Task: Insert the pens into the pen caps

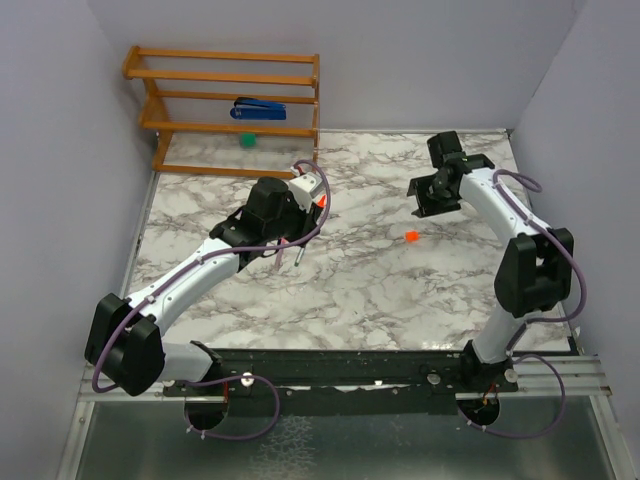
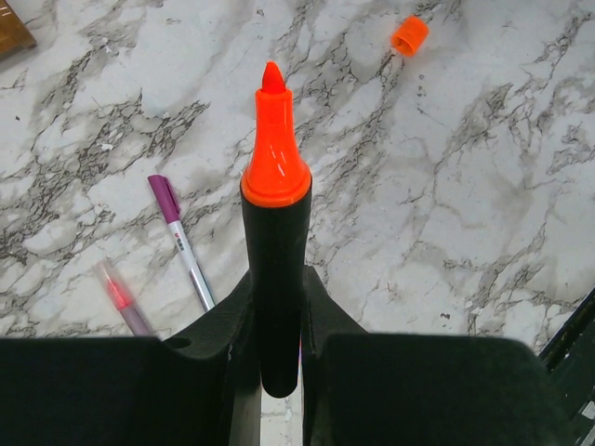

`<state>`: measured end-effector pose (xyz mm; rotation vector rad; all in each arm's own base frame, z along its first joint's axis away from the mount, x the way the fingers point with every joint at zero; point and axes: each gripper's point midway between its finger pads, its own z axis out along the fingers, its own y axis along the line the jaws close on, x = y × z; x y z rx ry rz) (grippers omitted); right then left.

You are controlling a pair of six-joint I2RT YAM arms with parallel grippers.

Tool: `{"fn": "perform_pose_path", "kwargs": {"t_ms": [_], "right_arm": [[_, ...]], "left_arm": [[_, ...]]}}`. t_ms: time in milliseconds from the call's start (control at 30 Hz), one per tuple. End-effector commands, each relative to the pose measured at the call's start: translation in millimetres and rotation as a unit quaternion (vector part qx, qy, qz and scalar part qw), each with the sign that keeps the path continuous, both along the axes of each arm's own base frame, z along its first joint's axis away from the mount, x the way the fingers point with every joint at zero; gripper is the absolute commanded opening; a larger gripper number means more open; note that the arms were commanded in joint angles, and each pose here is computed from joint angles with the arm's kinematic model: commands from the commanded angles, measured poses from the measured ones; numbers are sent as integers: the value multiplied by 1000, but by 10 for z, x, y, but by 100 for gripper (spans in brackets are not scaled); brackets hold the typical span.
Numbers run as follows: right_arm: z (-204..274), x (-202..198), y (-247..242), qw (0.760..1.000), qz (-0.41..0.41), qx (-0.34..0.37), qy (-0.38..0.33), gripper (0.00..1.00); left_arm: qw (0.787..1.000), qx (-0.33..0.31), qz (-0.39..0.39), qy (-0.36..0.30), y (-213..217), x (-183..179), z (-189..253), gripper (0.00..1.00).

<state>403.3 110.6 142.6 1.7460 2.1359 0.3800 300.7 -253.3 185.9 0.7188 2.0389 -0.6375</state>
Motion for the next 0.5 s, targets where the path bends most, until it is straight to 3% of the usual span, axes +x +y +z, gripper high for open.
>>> {"fn": "perform_pose_path", "kwargs": {"t_ms": [0, 467], "right_arm": [[-112, -40, 67, 999, 10, 18, 46, 51], [-559, -258, -47, 993, 3, 44, 113, 48]], "left_arm": [[1000, 2, 6, -20, 44, 35, 111, 0], [1000, 11, 10, -17, 68, 50, 59, 0]]}}
